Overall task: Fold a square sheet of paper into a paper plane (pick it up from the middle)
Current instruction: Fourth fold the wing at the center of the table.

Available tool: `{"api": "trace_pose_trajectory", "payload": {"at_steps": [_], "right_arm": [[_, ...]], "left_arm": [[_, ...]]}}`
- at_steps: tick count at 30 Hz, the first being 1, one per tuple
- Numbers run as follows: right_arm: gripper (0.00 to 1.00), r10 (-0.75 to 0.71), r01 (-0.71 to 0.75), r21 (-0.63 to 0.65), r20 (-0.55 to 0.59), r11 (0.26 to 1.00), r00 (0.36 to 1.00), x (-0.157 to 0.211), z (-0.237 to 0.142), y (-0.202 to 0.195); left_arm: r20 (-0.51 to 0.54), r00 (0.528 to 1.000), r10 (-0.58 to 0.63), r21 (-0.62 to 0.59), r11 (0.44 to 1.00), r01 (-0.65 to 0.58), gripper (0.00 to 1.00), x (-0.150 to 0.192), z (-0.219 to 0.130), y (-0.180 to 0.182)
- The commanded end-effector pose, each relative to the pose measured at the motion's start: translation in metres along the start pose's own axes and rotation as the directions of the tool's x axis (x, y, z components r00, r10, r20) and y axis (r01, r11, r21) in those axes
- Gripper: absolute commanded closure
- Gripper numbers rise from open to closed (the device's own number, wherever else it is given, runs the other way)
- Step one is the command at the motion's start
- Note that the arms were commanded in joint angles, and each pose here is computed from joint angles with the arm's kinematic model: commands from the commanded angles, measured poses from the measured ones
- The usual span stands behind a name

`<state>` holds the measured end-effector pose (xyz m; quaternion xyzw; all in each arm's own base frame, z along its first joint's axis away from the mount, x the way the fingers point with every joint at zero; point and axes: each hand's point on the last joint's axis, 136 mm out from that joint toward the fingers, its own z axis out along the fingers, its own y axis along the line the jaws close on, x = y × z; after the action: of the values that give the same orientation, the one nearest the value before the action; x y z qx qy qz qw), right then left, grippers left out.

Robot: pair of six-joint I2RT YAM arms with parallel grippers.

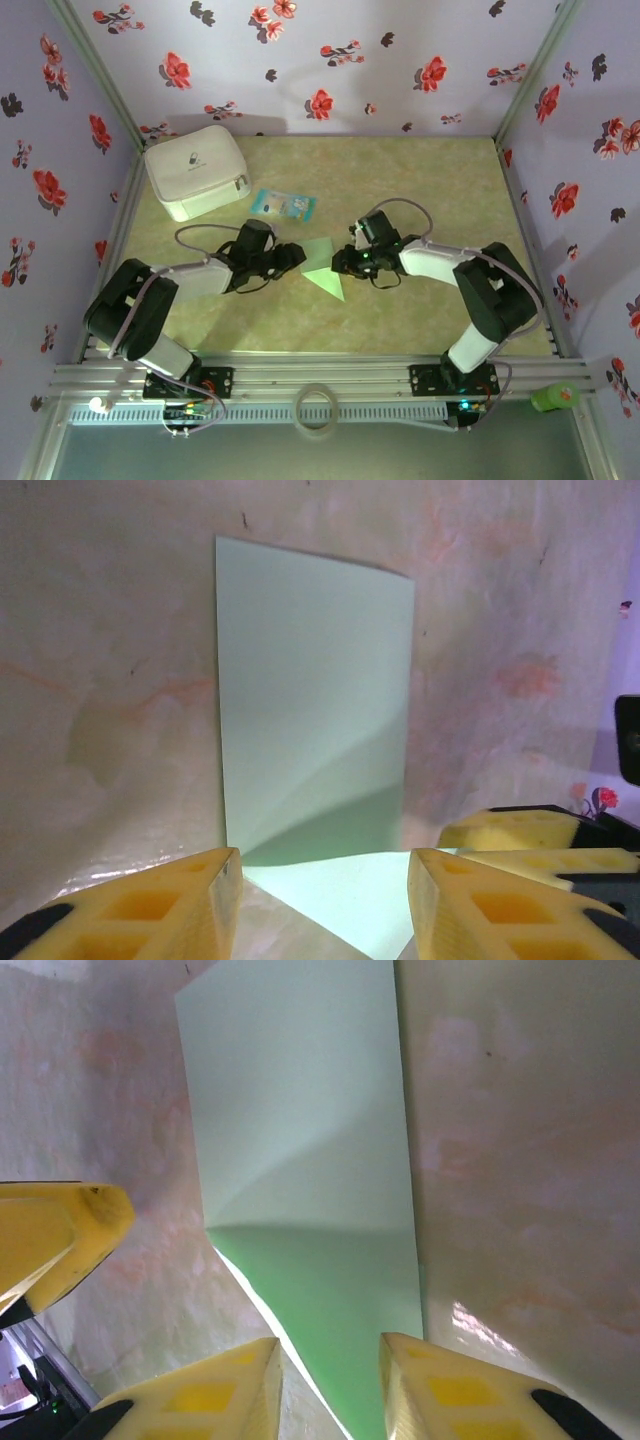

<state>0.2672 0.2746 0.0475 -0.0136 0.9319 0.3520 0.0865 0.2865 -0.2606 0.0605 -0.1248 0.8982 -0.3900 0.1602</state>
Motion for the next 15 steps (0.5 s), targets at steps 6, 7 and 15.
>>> {"api": "trace_pose_trajectory", "payload": {"at_steps": [6,7,15], "right_arm": [[0.84,-0.045,0.047,-0.057,0.031,0.997,0.998,-0.013,0.001,0.011],[0.85,-0.046,0.048,-0.064,0.036,0.997,0.998,-0.012,0.0,0.011],[0.91,-0.027,0.037,-0.139,0.074,0.99,0.997,-0.015,-0.009,0.015]], "left_arm": [[-0.044,0.998,-0.044,0.049,0.998,0.047,0.53,-0.001,0.007,0.007],[-0.051,0.998,-0.045,0.051,0.998,0.048,0.53,-0.001,0.007,0.006],[-0.075,0.995,-0.067,0.045,0.997,0.07,0.52,-0.002,0.014,0.011]]}}
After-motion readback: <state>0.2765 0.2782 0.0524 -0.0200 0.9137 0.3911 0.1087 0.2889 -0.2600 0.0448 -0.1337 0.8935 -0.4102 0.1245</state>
